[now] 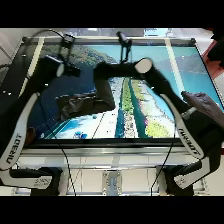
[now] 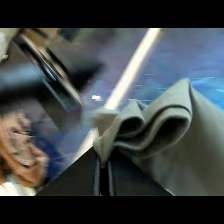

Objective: Fold the shirts.

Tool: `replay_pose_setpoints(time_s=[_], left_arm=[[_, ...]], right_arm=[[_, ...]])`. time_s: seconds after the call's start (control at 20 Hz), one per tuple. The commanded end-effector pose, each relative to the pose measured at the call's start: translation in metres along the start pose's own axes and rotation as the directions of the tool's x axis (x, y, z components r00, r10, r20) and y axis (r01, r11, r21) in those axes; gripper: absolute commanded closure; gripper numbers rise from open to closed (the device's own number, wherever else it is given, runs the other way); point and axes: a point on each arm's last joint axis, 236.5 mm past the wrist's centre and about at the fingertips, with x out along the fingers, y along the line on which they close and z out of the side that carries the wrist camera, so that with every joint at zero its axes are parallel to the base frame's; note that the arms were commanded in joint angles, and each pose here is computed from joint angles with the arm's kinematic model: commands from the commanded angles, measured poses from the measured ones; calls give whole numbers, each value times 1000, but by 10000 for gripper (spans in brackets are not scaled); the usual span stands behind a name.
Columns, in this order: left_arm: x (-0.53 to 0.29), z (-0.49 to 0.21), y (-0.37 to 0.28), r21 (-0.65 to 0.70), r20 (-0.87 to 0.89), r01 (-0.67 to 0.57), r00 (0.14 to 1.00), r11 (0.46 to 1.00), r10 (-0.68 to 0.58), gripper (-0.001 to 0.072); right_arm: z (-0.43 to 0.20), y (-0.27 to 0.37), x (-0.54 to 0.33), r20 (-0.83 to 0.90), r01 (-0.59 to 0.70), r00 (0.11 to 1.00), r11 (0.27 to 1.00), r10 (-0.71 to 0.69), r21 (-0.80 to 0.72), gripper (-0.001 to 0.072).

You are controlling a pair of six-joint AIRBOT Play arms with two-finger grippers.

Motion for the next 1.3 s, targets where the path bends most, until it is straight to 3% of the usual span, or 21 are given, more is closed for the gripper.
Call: replay_pose_setpoints(time_s=[0.0, 0.2, 0.25, 0.3, 0.35, 0.5, 0.55, 0.65, 0.75, 0.9, 1.15, 1.25], left_arm=[[-32, -16, 94, -152, -50, -164, 986, 975, 159, 694], [-32, -30, 107, -214, -91, -158, 986, 964, 142, 695], [-31, -30, 104, -218, -91, -144, 988, 965, 127, 695], [-31, -29, 100, -224, -89, -128, 990, 966, 111, 695], [-31, -29, 99, -228, -87, -124, 991, 966, 106, 695], [-31, -29, 97, -232, -87, -117, 991, 966, 100, 694], [-30, -29, 97, -233, -87, -116, 991, 966, 98, 695], [-30, -29, 95, -238, -86, -109, 992, 965, 91, 694], [-30, -28, 94, -241, -82, -104, 993, 965, 86, 694], [-29, -22, 89, -257, -58, -78, 996, 963, 66, 694], [-28, -19, 82, -276, -45, -48, 998, 960, 37, 694], [-28, -19, 81, -253, -46, -43, 998, 967, 33, 691]], right_arm=[[-41, 24, 71, 53, -51, 998, 990, 45, 131, 691], [-74, 26, 125, 134, -43, 991, 965, 9, 258, 662], [-69, 25, 126, 172, -41, 985, 958, -9, 284, 419], [-61, 26, 123, 197, -44, 980, 955, -15, 294, 115], [-53, 26, 118, 208, -49, 978, 955, -14, 292, 70], [-16, 13, 86, 207, -16, 978, 988, -16, 152, 73], [0, -2, 69, 198, 26, 979, 997, -41, 74, 113], [25, -43, 31, 163, 110, 980, 994, -112, 21, 121], [25, -98, -5, 54, 200, 977, 977, -204, 69, 121], [-30, -169, -44, -225, 331, 931, 923, -286, 196, 119], [-106, -202, -34, -398, 339, 898, 871, -186, 357, 96], [-124, -201, -17, -417, 309, 900, 860, -126, 407, 23]])
